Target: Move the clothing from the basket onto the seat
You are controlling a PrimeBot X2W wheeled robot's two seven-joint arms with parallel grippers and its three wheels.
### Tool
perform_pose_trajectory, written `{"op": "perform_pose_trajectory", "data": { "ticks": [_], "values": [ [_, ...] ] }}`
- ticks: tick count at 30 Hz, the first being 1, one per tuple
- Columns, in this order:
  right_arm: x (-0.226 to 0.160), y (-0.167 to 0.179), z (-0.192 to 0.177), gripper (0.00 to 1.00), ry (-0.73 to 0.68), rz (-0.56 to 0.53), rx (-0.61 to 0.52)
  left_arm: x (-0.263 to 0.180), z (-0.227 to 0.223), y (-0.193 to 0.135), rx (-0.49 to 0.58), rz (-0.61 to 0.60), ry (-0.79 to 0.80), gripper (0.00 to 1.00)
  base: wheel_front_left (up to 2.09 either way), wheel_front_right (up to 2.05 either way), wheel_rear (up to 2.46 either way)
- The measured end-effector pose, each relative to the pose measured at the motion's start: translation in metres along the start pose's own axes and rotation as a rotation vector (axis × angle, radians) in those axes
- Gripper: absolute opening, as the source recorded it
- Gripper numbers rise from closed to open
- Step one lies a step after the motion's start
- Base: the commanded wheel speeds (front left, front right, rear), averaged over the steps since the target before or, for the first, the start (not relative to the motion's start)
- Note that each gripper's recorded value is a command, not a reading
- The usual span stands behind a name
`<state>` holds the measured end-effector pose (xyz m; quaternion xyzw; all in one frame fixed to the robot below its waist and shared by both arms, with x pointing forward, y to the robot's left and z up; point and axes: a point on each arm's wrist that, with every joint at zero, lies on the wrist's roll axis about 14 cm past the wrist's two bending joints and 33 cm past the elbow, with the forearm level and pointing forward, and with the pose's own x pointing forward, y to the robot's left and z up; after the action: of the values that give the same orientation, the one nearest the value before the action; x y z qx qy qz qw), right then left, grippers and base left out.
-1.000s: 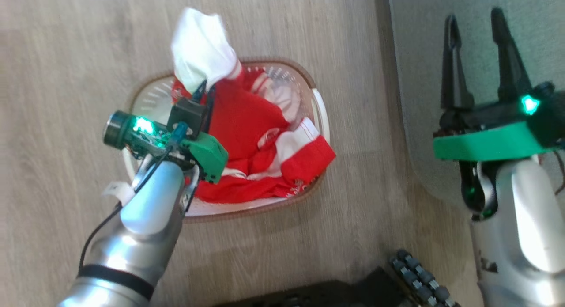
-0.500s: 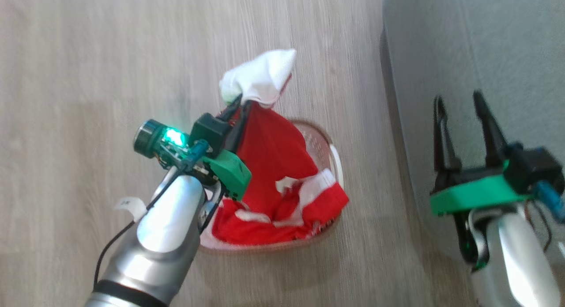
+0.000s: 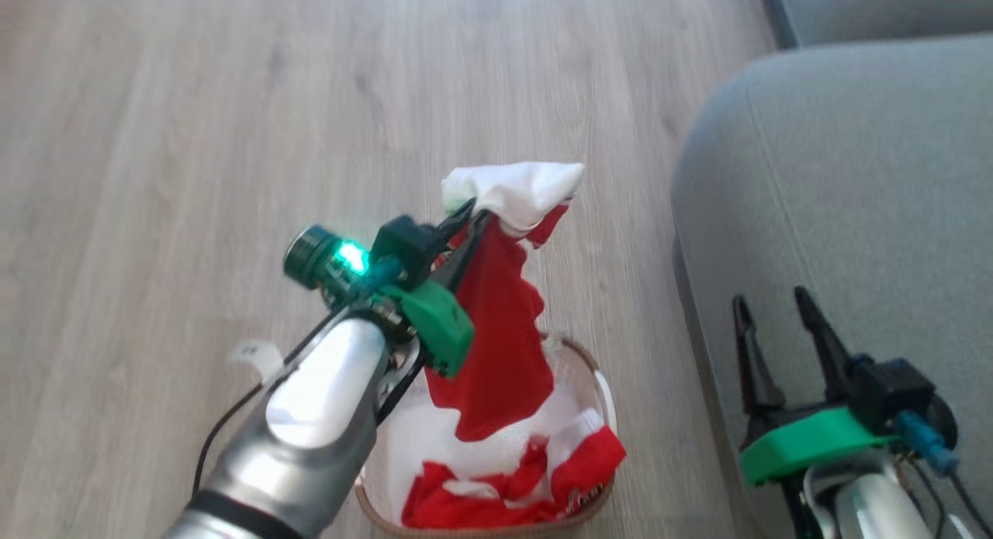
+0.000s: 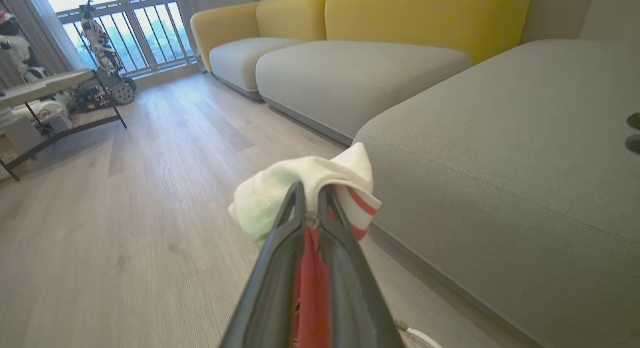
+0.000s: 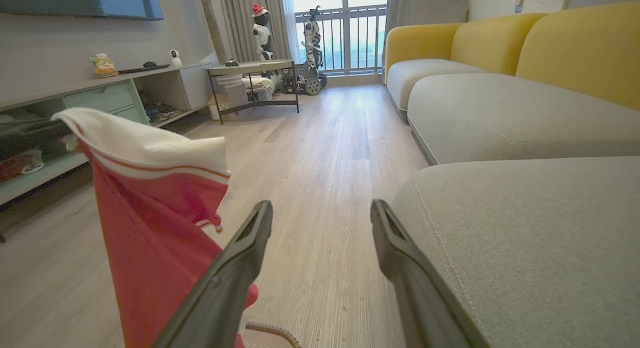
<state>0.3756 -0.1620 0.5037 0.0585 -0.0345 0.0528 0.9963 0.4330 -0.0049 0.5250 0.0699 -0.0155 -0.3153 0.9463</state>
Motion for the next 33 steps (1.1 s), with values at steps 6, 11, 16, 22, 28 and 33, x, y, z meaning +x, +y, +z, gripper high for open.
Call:
{"op": "perform_pose_trajectory", "data": {
  "ticks": [6, 11, 16, 22, 28, 33],
  "values": [
    [-0.007, 0.019, 0.016, 1.00, -0.045, 0.055, -0.001, 0.004, 0.077, -0.005, 0.044, -0.027, -0.149, 0.00, 0.00, 0.00, 0.00],
    [-0.007, 0.031, 0.021, 1.00, -0.061, 0.088, -0.002, 0.006, 0.118, -0.011, 0.054, -0.043, -0.227, 0.00, 0.00, 0.00, 0.00],
    [-0.009, 0.045, 0.022, 1.00, -0.063, 0.130, -0.004, 0.006, 0.141, -0.020, 0.051, -0.063, -0.270, 0.00, 0.00, 0.00, 0.00],
    [-0.007, 0.073, 0.023, 1.00, -0.064, 0.217, -0.018, 0.004, 0.157, -0.030, 0.049, -0.076, -0.298, 0.00, 0.00, 0.00, 0.00],
    [0.006, 0.101, 0.032, 1.00, -0.086, 0.310, -0.058, 0.001, 0.158, -0.040, 0.049, -0.092, -0.297, 0.00, 0.00, 0.00, 0.00],
    [0.021, 0.114, 0.030, 1.00, -0.073, 0.356, -0.103, -0.003, 0.165, -0.046, 0.047, -0.103, -0.312, 0.00, 0.00, 0.00, 0.00]
  ]
}}
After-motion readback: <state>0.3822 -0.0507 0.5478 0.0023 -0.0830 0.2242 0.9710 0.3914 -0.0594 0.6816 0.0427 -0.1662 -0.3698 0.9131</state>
